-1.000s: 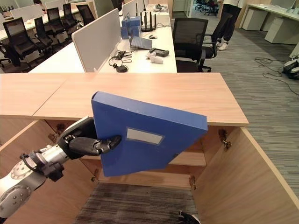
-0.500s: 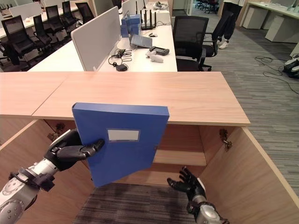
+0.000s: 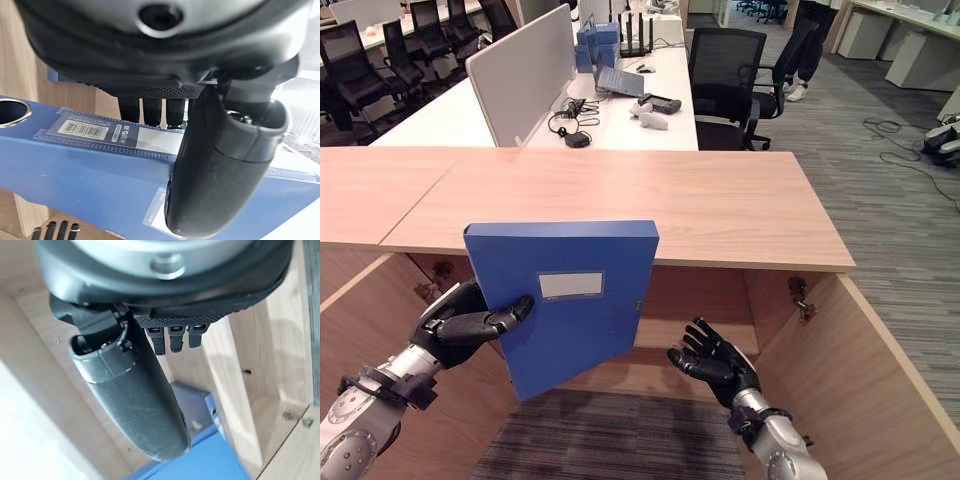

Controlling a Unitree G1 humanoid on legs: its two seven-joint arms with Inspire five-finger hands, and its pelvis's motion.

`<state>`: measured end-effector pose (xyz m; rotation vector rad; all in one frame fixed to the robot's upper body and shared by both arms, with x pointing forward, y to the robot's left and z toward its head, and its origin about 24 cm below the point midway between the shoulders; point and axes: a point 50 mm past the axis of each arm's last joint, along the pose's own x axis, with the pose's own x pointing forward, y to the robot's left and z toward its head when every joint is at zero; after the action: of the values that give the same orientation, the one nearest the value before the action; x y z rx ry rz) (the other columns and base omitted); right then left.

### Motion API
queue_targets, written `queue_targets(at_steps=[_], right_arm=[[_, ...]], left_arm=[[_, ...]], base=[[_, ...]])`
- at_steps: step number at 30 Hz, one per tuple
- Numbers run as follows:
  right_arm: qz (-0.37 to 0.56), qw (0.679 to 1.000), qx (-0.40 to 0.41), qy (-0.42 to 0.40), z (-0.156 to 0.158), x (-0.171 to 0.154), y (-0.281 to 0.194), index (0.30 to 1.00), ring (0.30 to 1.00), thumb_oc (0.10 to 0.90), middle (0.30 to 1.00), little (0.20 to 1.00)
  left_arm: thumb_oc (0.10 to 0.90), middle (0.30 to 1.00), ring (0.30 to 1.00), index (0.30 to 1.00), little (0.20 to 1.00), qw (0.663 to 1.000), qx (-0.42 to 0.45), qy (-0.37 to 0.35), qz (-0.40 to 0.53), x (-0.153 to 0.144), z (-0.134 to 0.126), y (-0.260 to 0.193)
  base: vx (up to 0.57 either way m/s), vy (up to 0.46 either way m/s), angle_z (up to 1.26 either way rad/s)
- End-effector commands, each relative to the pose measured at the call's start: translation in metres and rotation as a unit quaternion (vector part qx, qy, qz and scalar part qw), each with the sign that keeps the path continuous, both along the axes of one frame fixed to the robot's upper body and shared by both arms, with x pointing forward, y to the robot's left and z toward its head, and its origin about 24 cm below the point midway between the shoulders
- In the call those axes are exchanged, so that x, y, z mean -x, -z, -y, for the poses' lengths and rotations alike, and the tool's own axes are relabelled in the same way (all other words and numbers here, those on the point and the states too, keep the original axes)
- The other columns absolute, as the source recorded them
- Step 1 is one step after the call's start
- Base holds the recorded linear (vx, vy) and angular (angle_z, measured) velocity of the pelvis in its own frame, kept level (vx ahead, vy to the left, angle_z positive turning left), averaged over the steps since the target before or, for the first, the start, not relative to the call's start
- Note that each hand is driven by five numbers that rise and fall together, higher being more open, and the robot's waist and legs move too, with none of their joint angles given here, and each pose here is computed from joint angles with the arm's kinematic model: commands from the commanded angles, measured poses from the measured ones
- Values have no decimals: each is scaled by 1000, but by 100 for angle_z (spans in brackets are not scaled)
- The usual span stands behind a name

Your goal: Put the empty folder in the office cabinet

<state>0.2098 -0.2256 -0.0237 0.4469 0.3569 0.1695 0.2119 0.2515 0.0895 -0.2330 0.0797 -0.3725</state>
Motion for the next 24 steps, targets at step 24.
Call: queue_targets(at_steps=[24], right_arm=[[302,925,-64,-223,-87,-67,-137,900,900,800,900,900]], left_arm=[[400,300,300,300,300,972,-3,208,109,-14,49,-52]], base=[[0,0,0]])
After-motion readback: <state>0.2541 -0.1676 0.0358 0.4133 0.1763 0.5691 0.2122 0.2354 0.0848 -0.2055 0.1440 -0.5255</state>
